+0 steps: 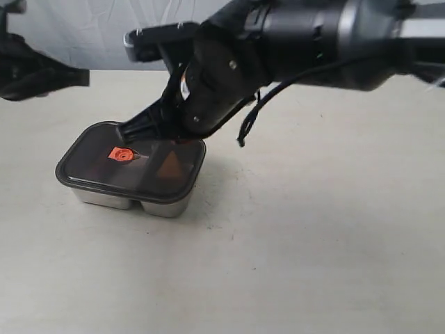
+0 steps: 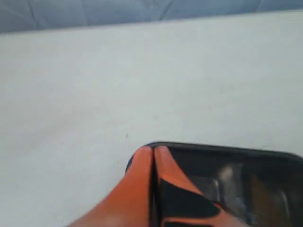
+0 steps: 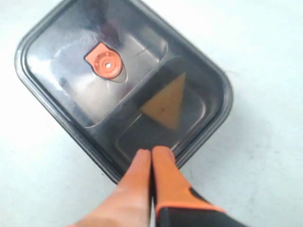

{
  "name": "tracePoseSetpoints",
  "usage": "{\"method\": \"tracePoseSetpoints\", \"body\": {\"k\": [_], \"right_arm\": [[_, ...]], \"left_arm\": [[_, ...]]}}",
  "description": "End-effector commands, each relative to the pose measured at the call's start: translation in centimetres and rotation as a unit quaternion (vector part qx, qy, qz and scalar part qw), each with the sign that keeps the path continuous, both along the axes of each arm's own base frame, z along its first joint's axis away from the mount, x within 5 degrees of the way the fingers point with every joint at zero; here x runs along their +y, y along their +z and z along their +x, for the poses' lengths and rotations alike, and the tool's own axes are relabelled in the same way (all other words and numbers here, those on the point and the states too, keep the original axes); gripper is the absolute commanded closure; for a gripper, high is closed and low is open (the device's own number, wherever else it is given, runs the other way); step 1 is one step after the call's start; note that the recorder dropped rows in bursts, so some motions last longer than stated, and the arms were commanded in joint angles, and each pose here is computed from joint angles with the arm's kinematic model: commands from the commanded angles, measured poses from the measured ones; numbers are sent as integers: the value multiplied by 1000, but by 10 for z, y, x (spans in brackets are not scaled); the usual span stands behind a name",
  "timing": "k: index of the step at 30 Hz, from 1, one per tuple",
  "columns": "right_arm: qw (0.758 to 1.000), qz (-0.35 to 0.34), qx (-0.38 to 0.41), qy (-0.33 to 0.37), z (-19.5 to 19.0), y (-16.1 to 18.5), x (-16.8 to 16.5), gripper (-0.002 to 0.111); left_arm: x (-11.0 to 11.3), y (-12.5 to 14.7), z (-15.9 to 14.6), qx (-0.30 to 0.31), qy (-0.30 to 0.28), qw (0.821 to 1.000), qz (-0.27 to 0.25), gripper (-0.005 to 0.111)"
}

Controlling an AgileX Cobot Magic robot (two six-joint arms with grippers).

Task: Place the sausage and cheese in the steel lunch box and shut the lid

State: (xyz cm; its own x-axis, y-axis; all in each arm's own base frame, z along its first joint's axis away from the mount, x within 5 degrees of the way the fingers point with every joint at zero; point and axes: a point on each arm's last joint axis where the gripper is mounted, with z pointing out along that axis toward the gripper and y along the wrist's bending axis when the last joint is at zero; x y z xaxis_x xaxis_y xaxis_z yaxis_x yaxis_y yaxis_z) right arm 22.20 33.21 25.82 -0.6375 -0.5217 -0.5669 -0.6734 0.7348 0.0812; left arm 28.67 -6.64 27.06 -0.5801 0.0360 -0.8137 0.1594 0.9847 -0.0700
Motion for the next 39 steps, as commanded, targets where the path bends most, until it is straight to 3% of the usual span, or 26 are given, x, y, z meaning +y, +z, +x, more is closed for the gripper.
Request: {"method": "tracePoseSetpoints", "body": {"k": [1,7,11,14,21,24,25,27,28,29,31,33,39], "right_arm": [[998,11,-55,-1,-12,50,-30,109],[993,75,-87,3,-49,67,-80,109],[993,74,-90,12,-71,49,-113,109],[998,23,-51,-2,-85,31,-138,109],[998,27,-63,2,-88,38,-143,109],[989,80,-120,-45,-79,66,-173,109],[975,132,-140,-115,-66,76,-198,109],[945,196,-184,-186,-56,85,-227,109],[912,233,-234,-243,-54,88,-256,109],[897,239,-255,-270,-57,87,-270,109],[880,201,-302,-305,-79,78,-299,109],[888,153,-302,-311,-95,64,-310,109],[902,125,-272,-312,-112,26,-314,109]], "left_arm": [[15,48,-62,-93,1,995,-21,107],[38,66,-152,-176,6,984,-39,107],[49,60,-196,-174,15,984,-41,107],[58,54,-227,-148,25,988,-31,107],[62,56,-240,-172,26,984,-36,107],[62,57,-240,-174,26,984,-35,107],[62,57,-240,-174,27,984,-36,107],[62,57,-240,-174,27,984,-36,107],[62,57,-240,-174,27,984,-35,107],[62,57,-240,-174,27,984,-35,107],[62,57,-240,-174,26,984,-34,107],[62,57,-240,-174,26,984,-34,107],[62,57,-240,-174,26,984,-34,107]]}}
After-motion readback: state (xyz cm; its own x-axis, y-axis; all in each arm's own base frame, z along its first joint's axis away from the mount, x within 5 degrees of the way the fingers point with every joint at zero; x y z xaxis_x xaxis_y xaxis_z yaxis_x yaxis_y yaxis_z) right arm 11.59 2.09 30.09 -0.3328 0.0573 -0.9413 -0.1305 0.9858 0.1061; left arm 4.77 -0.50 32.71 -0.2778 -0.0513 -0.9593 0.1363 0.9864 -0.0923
